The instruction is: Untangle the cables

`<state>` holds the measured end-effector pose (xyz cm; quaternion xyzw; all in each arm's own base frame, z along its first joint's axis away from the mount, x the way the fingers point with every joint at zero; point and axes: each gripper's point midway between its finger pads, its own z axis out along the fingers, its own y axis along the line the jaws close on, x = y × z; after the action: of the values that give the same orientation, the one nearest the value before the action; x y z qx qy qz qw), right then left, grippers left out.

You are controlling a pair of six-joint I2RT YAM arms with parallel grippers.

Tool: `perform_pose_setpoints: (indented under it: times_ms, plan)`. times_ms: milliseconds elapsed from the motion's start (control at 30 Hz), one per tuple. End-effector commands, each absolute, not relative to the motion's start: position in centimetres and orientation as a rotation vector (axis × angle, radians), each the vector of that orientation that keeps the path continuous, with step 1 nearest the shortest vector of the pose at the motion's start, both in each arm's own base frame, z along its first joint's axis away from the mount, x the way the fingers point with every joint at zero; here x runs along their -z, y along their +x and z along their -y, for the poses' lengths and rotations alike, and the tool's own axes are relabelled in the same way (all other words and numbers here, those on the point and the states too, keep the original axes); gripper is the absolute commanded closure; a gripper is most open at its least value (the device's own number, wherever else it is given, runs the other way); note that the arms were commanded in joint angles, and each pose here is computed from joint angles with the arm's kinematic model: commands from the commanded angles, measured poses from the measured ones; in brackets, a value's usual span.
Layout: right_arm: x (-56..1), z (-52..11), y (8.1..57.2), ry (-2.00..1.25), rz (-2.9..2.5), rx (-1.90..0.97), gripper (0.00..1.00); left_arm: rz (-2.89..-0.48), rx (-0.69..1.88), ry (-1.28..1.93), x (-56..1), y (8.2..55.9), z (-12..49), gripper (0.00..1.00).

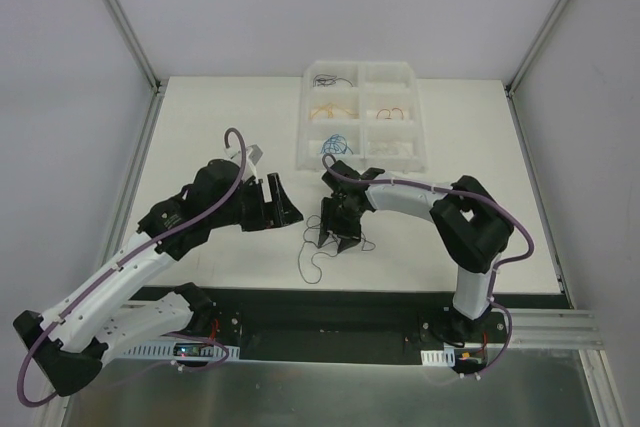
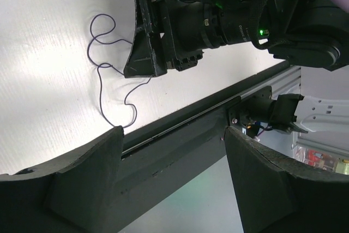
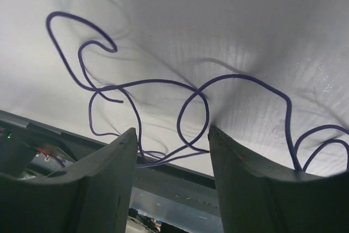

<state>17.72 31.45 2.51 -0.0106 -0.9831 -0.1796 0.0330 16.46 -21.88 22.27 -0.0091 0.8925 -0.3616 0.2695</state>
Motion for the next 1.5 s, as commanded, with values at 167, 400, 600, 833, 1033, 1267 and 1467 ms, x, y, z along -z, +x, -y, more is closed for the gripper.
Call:
perform_pose_setpoints:
  times_ms: [167, 400, 600, 833, 1033, 1267, 1467]
  plan:
    - [-2.4, -31.6, 19.7, -0.058, 3.132, 0.513, 0.67, -2.414, 0.955, -0.079, -21.6, 16.4, 21.1, 0.27]
    - [-7.7, -31.1, 21.2, 0.222, 3.275, 0.655, 1.0, -2.431, 0.92, -0.087, -21.3, 17.0, 21.3, 0.27]
    - [-14.4, -29.9, 22.2, 0.514, 3.391, 0.829, 1.0, -2.387, 0.87, -0.119, -22.1, 18.3, 20.8, 0.25]
    - [-21.3, -31.9, 21.2, 0.653, 3.198, 1.274, 1.0, -2.137, 1.055, 0.207, -27.4, 19.3, 24.2, 0.23]
    - [-25.6, -33.6, 18.7, 0.726, 2.951, 1.604, 1.0, -2.088, 1.083, 0.413, -28.4, 19.4, 25.9, 0.17]
    - [-28.5, -33.0, 18.1, 0.605, 2.871, 1.825, 1.0, -2.198, 1.199, 0.532, -26.1, 18.0, 27.7, 0.3]
    - [-29.8, -32.3, 17.5, 0.592, 2.824, 1.925, 1.0, -2.24, 1.228, 0.522, -25.2, 18.0, 28.3, 0.62]
